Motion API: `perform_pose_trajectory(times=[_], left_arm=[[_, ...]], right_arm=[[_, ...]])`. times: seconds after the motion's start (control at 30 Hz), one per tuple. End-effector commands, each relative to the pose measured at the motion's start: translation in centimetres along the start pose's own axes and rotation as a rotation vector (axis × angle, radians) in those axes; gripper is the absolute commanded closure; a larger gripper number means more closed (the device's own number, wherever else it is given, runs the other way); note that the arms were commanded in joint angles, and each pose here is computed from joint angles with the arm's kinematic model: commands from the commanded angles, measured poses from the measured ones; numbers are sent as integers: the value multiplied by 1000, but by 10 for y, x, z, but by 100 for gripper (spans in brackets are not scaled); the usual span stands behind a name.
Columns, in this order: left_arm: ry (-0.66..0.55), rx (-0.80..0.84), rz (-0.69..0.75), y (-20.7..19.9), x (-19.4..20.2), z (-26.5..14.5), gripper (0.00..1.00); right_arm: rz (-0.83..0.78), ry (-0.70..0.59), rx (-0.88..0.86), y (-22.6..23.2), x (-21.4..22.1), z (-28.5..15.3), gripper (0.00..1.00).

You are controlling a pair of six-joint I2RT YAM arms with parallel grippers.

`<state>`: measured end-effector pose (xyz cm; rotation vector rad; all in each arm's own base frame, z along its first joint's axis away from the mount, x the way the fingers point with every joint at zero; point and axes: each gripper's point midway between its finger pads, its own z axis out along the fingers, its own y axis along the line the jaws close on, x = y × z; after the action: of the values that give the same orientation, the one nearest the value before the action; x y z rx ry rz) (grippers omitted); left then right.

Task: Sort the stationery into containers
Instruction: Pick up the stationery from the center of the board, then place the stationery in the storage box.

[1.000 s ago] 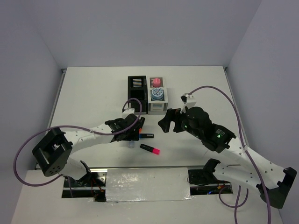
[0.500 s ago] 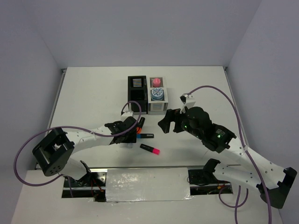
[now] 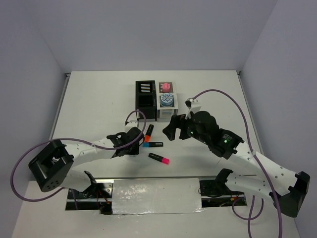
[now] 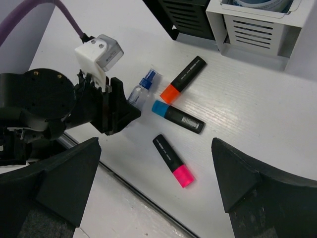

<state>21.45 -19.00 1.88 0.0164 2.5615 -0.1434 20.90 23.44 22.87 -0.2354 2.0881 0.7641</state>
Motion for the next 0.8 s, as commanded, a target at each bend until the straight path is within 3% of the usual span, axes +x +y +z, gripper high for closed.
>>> perform_pose_trajectory(times=[0.0,0.1,0.13,0.27,0.37,0.57,0.77], left_arm=[[-76,92,-13,-14,-13,-13,100],[-243,273,-18,-38,-33,-48,100],[-376,399,-57,-55,-60,-78,100],[-581,609,-47,-67,-71,-119,100],[-699,730,-37,-71,-80,-148,100],[-782,841,-11,-78,-88,-177,100],[-803,888,4,-84,-90,-187,100]], right_arm=[[51,-75,-50,14,-18,2,0],[140,-146,-92,24,-30,4,0],[157,-152,-111,28,-32,6,0],[267,-189,-91,31,-33,23,0],[288,-207,-179,56,-42,34,1],[210,-155,-208,93,-42,55,3],[173,-80,-169,95,-15,82,6]])
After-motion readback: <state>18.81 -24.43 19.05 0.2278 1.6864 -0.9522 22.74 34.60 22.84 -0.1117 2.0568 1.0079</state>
